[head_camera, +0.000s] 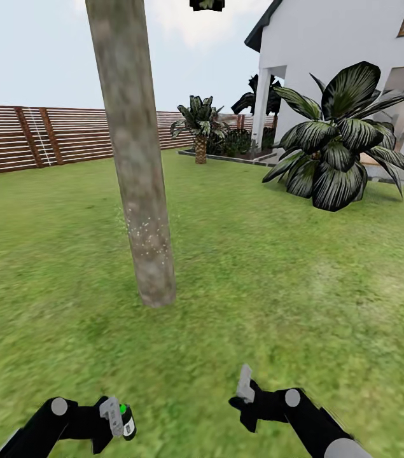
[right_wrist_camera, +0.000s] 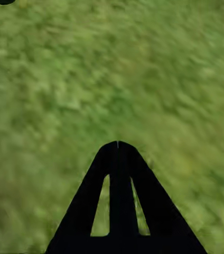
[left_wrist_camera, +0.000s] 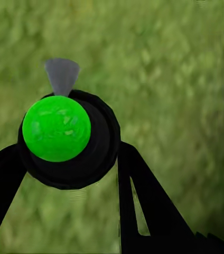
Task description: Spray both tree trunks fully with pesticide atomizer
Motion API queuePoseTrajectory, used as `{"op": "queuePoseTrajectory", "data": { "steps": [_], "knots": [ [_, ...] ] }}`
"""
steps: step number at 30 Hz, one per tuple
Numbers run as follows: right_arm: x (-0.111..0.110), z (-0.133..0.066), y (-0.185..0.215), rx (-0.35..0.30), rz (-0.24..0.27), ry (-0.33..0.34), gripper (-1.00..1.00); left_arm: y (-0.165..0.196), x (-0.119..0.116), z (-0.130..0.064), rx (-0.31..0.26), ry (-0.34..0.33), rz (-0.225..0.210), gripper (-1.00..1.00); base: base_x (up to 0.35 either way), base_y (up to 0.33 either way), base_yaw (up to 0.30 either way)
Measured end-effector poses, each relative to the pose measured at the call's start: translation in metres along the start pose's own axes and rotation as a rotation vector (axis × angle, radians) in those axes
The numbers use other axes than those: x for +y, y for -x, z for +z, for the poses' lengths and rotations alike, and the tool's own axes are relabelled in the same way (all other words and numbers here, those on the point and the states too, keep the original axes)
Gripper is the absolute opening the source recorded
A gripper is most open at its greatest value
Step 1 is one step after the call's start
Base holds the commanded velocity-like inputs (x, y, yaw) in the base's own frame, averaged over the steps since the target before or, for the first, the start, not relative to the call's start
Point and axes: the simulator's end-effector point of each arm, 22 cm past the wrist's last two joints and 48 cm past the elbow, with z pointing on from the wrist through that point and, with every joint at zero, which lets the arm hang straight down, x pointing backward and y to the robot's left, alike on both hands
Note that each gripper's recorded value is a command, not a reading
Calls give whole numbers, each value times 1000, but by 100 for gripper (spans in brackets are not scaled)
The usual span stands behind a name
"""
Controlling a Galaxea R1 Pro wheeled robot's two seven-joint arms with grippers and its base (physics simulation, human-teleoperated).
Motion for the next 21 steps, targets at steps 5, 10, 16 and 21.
{"op": "queuePoseTrajectory", "data": {
  "steps": [5,10,16,21],
  "knots": [
    [38,33,48,-36,-72,69,-100,11,-24,21,33,-42,59,-100,0,0,0],
    [56,47,75,-65,-99,96,-100,25,-45,40,61,-71,116,-100,0,0,0],
    [65,53,88,-83,-104,109,-100,54,-56,56,28,-50,140,-100,0,0,0],
    [78,57,89,-63,-167,147,-100,62,-50,60,24,-12,156,-100,0,0,0]
  ]
}}
